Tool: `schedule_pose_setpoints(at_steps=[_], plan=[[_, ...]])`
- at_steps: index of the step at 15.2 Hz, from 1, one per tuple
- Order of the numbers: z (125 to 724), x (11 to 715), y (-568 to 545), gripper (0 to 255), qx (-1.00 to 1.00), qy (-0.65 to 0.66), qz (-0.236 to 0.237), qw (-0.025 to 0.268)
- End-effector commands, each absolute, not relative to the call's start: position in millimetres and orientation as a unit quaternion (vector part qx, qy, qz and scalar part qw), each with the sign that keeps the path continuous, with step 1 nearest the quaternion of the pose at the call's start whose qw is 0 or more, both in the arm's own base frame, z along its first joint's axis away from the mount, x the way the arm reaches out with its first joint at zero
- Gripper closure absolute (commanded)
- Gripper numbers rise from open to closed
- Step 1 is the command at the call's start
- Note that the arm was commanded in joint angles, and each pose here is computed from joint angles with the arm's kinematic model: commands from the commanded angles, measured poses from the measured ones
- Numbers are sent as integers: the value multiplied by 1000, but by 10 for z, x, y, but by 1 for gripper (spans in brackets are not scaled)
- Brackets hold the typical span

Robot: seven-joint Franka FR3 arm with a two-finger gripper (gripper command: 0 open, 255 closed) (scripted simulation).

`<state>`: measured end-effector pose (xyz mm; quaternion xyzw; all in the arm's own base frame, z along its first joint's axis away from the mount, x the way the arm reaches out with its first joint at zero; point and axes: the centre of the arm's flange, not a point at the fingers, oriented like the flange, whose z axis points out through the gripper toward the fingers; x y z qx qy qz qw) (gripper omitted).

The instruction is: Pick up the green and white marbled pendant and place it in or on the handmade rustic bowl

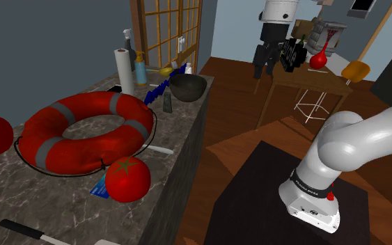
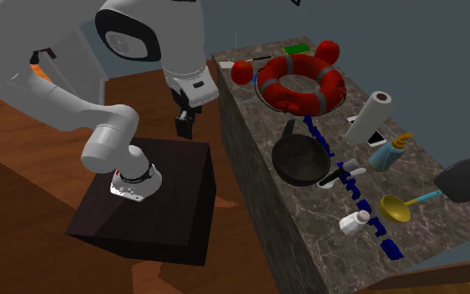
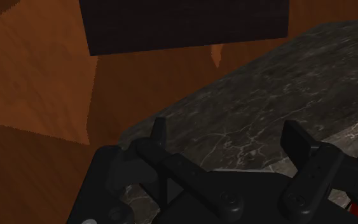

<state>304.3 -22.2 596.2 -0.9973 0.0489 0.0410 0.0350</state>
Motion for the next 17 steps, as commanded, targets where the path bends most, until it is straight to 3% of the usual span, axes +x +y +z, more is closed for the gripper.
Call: schedule_pose_setpoints(at_steps=[1,17], plan=[[5962,3043,-222,0,-997,49,41,35],[5397,4283,1254,0,-910,413,21,28]])
